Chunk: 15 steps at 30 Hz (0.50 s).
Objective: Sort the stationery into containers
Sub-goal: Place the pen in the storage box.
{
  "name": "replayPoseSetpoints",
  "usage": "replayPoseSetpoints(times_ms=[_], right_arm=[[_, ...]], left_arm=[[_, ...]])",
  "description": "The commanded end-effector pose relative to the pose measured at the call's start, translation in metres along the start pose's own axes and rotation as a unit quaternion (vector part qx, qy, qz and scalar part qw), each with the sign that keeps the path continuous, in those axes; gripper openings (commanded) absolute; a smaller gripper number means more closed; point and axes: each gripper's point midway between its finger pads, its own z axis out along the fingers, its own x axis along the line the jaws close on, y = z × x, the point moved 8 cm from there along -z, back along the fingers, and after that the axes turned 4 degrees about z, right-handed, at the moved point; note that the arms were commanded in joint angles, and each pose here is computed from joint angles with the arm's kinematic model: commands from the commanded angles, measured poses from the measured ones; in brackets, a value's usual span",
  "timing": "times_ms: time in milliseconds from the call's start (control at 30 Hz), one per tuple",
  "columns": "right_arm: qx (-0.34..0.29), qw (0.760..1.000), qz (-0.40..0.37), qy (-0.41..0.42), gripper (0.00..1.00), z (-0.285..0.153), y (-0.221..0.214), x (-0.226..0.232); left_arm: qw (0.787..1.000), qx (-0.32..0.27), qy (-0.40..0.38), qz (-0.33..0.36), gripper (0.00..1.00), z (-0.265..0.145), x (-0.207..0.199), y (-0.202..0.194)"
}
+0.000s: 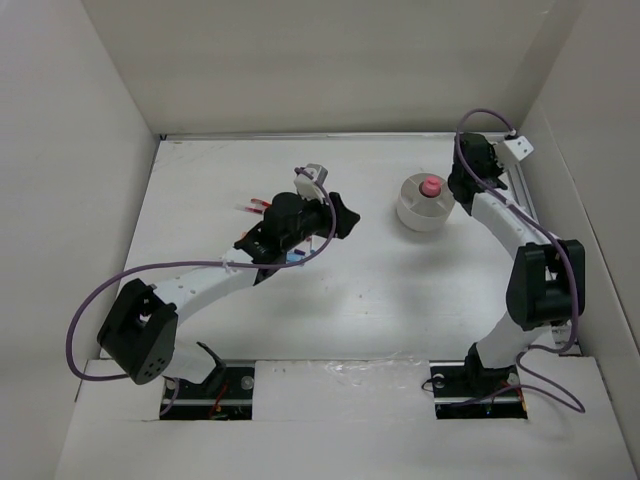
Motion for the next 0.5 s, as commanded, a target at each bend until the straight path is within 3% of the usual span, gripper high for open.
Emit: replayPoseSetpoints(times_ms=[0, 233, 467], right_arm=[[-0.035, 0.999, 0.018, -0.002, 0.0, 0.006, 0.015, 0.016], [-0.027, 1.0, -0.008, -0.006, 0.0, 0.006, -0.012, 0.022], [-0.017, 1.0, -0.008, 0.013, 0.15, -0.001, -0.015, 0.031]], left_arm=[[1.0, -0.013, 0.012, 0.0, 0.57, -0.002, 0.002, 0.004], [0.998, -0.007, 0.066, -0.005, 0.55, 0.002, 0.012, 0.004], [0.983, 0.01, 0.182, -0.019, 0.53, 0.013, 0.034, -0.001]])
